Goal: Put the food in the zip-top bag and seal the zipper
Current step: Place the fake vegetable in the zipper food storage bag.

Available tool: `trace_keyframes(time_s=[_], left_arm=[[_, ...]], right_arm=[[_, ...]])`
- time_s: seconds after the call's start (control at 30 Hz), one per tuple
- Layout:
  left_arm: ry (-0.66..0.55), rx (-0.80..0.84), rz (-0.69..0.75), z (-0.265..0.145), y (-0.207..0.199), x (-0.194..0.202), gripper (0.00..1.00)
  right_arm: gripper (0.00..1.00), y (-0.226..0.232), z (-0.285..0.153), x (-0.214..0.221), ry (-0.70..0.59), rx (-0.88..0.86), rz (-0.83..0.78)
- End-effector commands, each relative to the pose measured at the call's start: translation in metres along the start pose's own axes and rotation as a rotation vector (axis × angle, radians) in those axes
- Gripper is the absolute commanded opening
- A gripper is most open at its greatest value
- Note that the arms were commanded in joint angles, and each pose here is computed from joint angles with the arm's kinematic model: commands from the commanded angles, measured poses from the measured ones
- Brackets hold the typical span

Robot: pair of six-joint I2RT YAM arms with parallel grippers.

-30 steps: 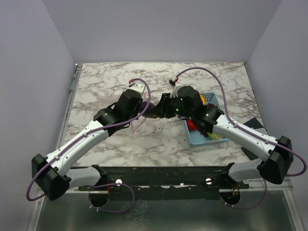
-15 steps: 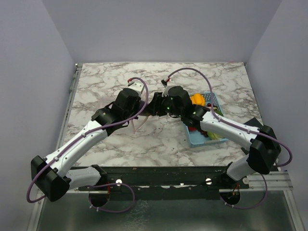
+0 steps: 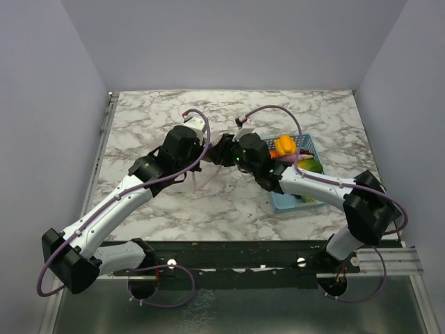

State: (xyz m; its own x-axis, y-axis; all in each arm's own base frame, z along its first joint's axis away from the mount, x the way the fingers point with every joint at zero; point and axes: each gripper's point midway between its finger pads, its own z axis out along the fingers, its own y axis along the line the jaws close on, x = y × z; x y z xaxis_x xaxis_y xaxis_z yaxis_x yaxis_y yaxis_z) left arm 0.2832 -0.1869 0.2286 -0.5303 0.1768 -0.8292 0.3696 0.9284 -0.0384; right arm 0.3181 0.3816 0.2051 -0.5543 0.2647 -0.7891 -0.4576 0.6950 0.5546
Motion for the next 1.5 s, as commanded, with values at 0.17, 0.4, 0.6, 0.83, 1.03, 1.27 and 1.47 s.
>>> trace_keyframes(time_s=[0.17, 0.4, 0.6, 0.83, 1.03, 1.27, 1.47], left_arm=[[-0.087, 0.074, -0.109, -0.014, -0.016, -0.038, 0.0], [-0.112, 0.036, -0.125, -0.013, -0.011, -0.047, 0.0], [-0.113, 0.03, -0.127, -0.011, -0.011, -0.048, 0.0], [-0.103, 0.021, -0.113, -0.008, -0.009, -0.043, 0.0], [-0.1, 0.02, -0.097, -0.008, -0.008, -0.041, 0.0], [-0.11, 0.016, -0.071, -0.011, -0.006, -0.046, 0.0], [-0.096, 0.004, -0.052, -0.008, -0.003, -0.037, 0.0]], right_arm=[[0.12, 0.017, 0.014, 0.005, -0.134, 0.073, -0.032], [0.72, 0.028, 0.008, 0.021, -0.069, 0.038, -0.043], [0.94, 0.035, -0.008, 0.022, -0.032, -0.005, -0.048], [0.93, 0.037, -0.048, -0.006, -0.086, 0.0, -0.059], [0.89, 0.024, -0.087, -0.022, -0.091, 0.073, -0.083], [0.87, -0.025, -0.131, -0.026, -0.041, 0.321, -0.164], [0.88, -0.063, -0.164, -0.023, 0.001, 0.509, -0.21]])
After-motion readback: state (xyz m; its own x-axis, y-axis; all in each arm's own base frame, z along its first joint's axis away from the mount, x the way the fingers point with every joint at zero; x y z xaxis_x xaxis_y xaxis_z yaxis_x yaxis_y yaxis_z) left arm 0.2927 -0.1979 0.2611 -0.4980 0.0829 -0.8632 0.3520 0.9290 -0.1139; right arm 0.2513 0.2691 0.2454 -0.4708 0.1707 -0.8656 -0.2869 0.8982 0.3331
